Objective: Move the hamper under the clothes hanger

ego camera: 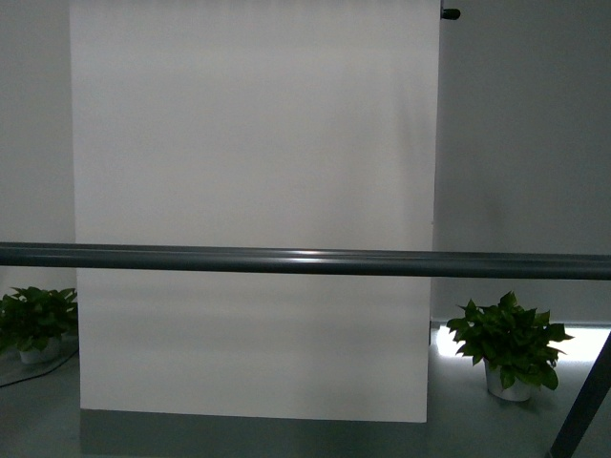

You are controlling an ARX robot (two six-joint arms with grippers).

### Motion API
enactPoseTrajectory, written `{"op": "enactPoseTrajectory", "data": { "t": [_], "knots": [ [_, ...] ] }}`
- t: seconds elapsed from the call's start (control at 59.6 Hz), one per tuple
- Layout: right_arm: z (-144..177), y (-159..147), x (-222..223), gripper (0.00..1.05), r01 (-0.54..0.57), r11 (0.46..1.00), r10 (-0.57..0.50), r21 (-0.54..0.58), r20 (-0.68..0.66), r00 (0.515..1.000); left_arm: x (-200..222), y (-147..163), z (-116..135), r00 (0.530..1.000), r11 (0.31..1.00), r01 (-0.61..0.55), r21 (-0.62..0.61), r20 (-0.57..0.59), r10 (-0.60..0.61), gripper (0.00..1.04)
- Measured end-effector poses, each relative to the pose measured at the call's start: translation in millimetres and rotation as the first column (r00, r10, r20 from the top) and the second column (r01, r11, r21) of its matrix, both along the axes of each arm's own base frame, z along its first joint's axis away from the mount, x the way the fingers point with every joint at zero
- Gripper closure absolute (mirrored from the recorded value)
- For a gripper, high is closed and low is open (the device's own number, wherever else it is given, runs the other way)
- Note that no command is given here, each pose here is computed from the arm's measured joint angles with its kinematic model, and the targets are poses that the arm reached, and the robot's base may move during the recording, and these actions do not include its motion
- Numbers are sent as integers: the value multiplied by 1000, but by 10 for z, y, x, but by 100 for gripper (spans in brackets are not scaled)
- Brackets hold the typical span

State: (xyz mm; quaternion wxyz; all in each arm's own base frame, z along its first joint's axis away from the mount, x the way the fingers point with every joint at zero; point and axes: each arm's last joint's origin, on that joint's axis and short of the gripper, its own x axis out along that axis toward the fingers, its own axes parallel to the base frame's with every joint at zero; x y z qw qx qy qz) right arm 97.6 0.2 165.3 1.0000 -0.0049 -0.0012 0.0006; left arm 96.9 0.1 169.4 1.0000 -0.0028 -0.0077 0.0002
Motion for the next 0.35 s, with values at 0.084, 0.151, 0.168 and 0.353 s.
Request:
{"op": "enactPoseTrajectory", "data": {
  "t": [0.084,0.151,0.168,0.353],
  "knots": [
    [0,0,0,8,0,1000,0,0,0,1000,0,0,0,1000,1000,0,0,0,0,7],
    [0,0,0,8,0,1000,0,0,0,1000,0,0,0,1000,1000,0,0,0,0,7],
    [0,0,0,8,0,1000,0,0,0,1000,0,0,0,1000,1000,0,0,0,0,7],
    [0,0,0,8,0,1000,0,0,0,1000,0,0,0,1000,1000,0,0,0,0,7]
  ]
}}
